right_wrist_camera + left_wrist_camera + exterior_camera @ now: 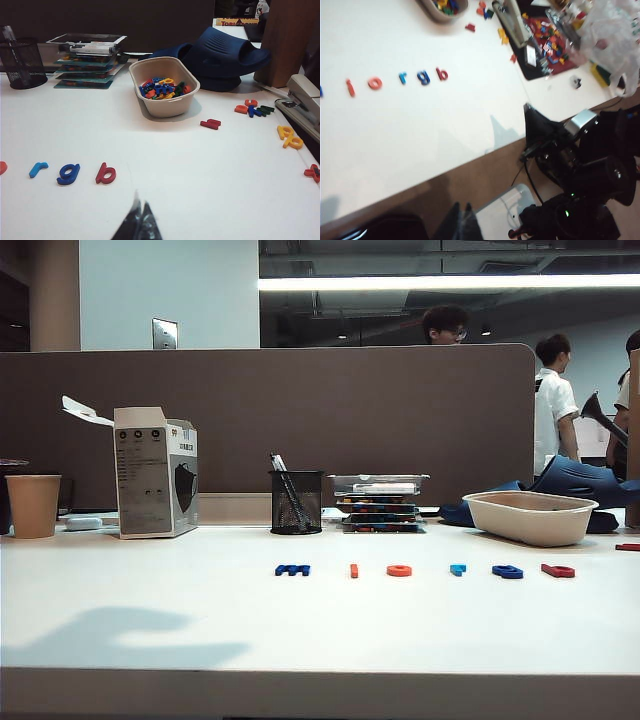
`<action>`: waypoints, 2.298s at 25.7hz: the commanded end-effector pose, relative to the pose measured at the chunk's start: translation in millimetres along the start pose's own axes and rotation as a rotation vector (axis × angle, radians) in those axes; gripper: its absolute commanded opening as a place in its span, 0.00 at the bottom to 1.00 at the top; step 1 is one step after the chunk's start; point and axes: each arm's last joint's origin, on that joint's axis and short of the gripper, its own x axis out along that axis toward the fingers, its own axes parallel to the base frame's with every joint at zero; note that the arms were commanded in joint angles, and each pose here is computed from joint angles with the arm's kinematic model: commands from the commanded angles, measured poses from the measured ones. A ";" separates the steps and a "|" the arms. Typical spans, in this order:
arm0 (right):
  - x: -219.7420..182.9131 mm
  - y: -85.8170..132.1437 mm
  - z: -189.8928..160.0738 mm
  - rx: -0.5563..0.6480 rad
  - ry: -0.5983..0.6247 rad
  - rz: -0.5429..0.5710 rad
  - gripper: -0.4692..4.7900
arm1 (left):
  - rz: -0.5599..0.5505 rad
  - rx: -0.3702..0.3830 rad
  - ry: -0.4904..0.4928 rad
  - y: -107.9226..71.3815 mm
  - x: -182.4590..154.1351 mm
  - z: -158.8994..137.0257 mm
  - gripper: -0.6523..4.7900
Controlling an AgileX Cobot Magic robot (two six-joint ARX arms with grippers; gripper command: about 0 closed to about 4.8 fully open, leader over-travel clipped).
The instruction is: Select the appropriate letters from the row of letter magnets placed on the table to arrange into the word "big".
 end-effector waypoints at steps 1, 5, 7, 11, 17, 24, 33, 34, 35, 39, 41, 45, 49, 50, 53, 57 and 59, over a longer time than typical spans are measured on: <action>0.4 -0.2 0.0 -0.004 -0.013 -0.004 0.09 | 0.084 -0.006 -0.067 -9.4 11.1 -3.6 0.11; 0.4 -0.1 -0.1 0.026 -0.012 -0.003 0.09 | 0.219 0.024 -0.160 -11.2 14.4 -7.2 0.11; 0.4 -0.1 -0.1 0.026 -0.012 -0.003 0.09 | 0.237 0.027 -0.152 -9.7 14.3 -8.2 0.11; 0.4 -0.1 0.0 0.025 -0.013 -0.003 0.09 | 0.287 0.005 -0.139 -5.9 13.8 -11.2 0.11; 0.3 0.3 0.3 0.026 -0.013 0.010 0.09 | 0.310 0.015 -0.135 -4.4 13.3 -12.2 0.11; -2.9 1.0 13.4 0.057 -0.035 0.007 0.09 | 0.310 0.015 -0.134 -4.3 13.5 -12.3 0.11; -9.1 1.3 106.7 0.107 0.169 -0.062 0.09 | 0.310 0.014 -0.134 -4.3 13.5 -12.2 0.11; -5.1 0.8 113.8 0.112 0.197 -0.059 0.09 | 0.310 0.015 -0.133 -4.3 13.5 -12.3 0.11; 1.1 0.2 122.4 0.115 0.220 -0.052 0.09 | 0.310 0.014 -0.134 -4.3 13.5 -12.2 0.11; 26.8 1.7 145.0 0.121 0.283 -0.003 0.09 | 0.310 0.015 -0.133 -4.3 13.5 -12.3 0.11; 42.5 6.2 153.2 0.126 0.338 0.038 0.09 | 0.310 0.014 -0.134 -4.3 13.5 -12.2 0.11; 76.4 20.6 163.5 0.153 0.483 0.071 0.09 | 0.310 0.015 -0.134 -4.3 13.5 -12.3 0.11; 113.2 41.4 164.7 0.090 0.634 0.065 0.11 | 0.310 0.015 -0.134 -4.3 13.5 -12.2 0.11; 121.1 45.1 163.6 0.075 0.663 0.054 0.16 | 0.310 0.014 -0.134 -4.3 13.5 -12.2 0.11; 150.8 57.0 153.0 0.079 0.755 0.031 0.35 | 0.310 0.015 -0.134 -4.3 13.5 -12.2 0.11; 196.7 63.7 115.8 0.071 0.918 0.012 0.53 | 0.309 0.015 -0.133 -4.4 13.5 -12.3 0.11; 204.9 64.6 104.7 0.066 0.957 0.007 0.53 | 0.309 0.014 -0.133 -4.3 13.5 -12.3 0.11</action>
